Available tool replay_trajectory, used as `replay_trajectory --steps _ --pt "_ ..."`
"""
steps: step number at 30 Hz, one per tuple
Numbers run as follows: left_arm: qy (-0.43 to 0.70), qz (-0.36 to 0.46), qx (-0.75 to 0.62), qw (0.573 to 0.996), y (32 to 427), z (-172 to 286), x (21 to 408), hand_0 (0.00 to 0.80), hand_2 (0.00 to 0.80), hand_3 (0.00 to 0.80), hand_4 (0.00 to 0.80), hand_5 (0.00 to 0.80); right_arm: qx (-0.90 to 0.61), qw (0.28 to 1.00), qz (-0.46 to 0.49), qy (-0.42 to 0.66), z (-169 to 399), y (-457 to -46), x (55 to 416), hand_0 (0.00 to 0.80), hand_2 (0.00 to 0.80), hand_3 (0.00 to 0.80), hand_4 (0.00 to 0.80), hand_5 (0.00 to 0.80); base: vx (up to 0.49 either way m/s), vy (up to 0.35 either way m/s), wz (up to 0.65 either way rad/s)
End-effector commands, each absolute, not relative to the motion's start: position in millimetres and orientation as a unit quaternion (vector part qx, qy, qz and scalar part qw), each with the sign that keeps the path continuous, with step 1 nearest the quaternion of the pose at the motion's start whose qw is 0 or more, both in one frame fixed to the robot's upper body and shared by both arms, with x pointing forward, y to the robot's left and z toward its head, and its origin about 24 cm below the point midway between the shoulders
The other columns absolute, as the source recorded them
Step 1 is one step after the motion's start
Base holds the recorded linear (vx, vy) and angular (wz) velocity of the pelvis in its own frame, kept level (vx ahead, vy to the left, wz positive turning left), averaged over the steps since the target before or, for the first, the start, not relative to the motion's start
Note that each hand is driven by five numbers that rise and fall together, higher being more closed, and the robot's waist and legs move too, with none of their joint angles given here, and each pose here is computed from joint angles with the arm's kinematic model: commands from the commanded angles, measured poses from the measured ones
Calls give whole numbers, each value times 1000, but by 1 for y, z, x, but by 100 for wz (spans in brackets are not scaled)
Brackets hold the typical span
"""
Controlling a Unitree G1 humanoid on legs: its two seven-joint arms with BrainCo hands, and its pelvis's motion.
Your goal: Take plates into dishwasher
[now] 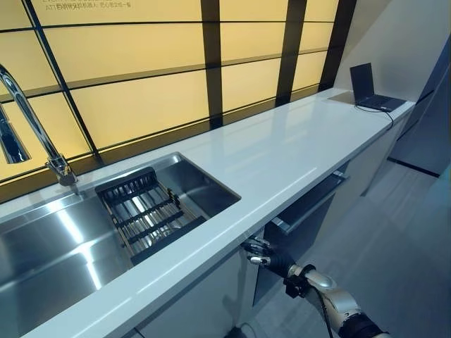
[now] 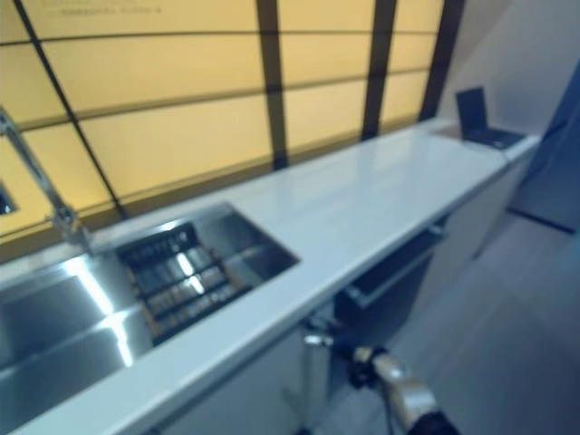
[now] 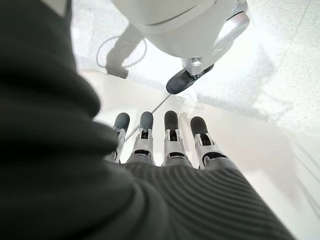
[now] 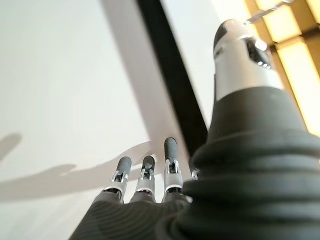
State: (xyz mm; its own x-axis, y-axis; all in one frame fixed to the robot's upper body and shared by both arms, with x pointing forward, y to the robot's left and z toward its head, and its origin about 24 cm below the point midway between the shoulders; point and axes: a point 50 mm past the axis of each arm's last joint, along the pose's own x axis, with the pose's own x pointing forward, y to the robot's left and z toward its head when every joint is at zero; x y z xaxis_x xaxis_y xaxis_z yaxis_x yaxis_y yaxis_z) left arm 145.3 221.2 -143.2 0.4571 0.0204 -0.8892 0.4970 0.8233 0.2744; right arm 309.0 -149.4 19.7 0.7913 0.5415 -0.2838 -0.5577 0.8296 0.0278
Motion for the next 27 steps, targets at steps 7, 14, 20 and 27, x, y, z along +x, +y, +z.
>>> replay_trajectory --steps 7,14,20,27 --pt "437 -30 230 869 247 -125 167 0 0 0 0 0 -301 930 203 55 47 -190 317 0 0 0 0 0 -19 -67 30" --pt "444 59 161 879 262 -131 131 0 0 0 0 0 -398 897 182 64 13 -221 274 0 0 0 0 0 -118 -1 32" --pt "458 116 142 870 279 -135 97 0 0 0 0 0 -328 910 155 202 -49 -245 223 0 0 0 0 0 -90 29 64" --pt "479 110 127 862 275 -141 72 0 0 0 0 0 -292 893 165 299 -87 -247 182 0 0 0 0 0 -131 236 31"
